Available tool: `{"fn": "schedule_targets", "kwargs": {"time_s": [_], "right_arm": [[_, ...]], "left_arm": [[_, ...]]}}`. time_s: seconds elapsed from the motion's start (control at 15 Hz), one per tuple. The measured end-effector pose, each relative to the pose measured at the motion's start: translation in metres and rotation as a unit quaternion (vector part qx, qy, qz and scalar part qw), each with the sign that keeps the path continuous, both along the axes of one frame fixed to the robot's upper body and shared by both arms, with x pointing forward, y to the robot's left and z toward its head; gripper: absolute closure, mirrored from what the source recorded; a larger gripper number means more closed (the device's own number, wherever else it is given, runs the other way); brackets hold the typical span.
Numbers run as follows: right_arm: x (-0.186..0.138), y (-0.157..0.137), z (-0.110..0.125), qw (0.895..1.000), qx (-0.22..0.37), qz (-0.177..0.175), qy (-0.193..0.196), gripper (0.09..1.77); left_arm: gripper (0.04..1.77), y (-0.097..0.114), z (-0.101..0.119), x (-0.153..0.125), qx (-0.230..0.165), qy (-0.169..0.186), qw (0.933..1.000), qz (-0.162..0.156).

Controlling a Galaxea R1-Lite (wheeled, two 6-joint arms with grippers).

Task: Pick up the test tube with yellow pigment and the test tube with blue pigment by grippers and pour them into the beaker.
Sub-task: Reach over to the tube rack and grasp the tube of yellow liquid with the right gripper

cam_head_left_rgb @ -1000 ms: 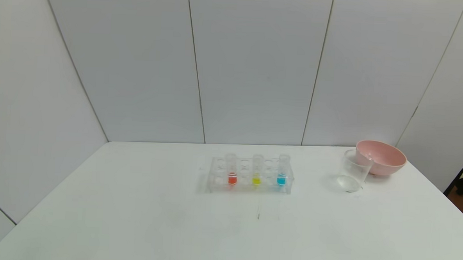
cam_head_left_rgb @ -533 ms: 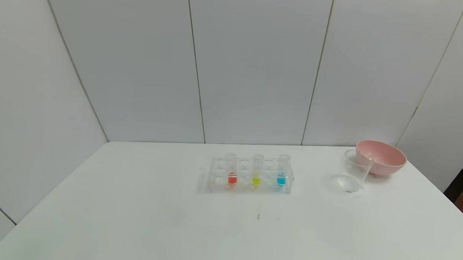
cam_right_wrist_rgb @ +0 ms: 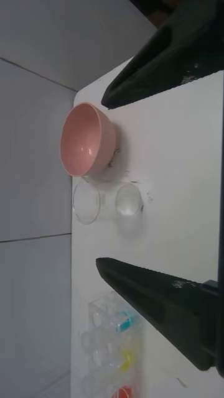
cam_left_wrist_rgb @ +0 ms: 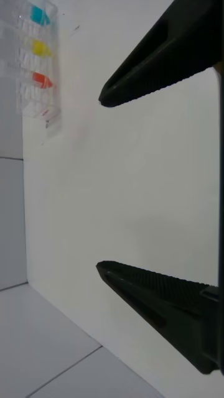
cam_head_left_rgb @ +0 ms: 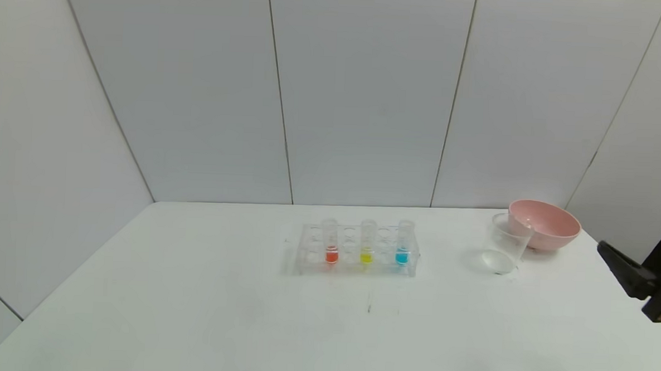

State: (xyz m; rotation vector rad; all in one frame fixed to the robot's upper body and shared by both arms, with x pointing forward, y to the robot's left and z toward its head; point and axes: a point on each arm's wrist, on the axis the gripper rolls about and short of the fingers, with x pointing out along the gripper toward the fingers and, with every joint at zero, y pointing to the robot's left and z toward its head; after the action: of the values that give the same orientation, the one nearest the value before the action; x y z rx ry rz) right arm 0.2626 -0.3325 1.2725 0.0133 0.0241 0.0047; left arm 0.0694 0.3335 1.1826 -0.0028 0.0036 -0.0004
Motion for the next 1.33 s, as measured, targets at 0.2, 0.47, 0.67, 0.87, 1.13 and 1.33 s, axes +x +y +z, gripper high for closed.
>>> {"fn": "schedule_targets", "kwargs": {"time_s": [0.2,0.47,0.67,0.87,1.13,1.33], "right_arm": [[0.026,0.013,-0.013,1.000,0.000,-0.011,0.008,0.15],[0.036,0.052,-0.030,0.999,-0.001,-0.006,0.041,0.15],[0.033,0.096,-0.039,0.999,0.009,-0.001,0.050,0.15],[0.033,0.144,-0.041,0.999,0.021,0.011,0.039,0.15],[0.041,0.194,-0.047,0.998,0.025,0.040,0.030,0.15],[0.044,0.225,-0.054,0.998,0.022,0.047,0.029,0.15]], "left_arm": [[0.05,0.000,0.000,0.000,0.000,0.000,1.0000,0.000],[0.05,0.000,0.000,0.000,0.000,0.000,1.0000,0.000],[0.05,0.000,0.000,0.000,0.000,0.000,1.0000,0.000],[0.05,0.000,0.000,0.000,0.000,0.000,1.0000,0.000],[0.05,0.000,0.000,0.000,0.000,0.000,1.0000,0.000],[0.05,0.000,0.000,0.000,0.000,0.000,1.0000,0.000]]}}
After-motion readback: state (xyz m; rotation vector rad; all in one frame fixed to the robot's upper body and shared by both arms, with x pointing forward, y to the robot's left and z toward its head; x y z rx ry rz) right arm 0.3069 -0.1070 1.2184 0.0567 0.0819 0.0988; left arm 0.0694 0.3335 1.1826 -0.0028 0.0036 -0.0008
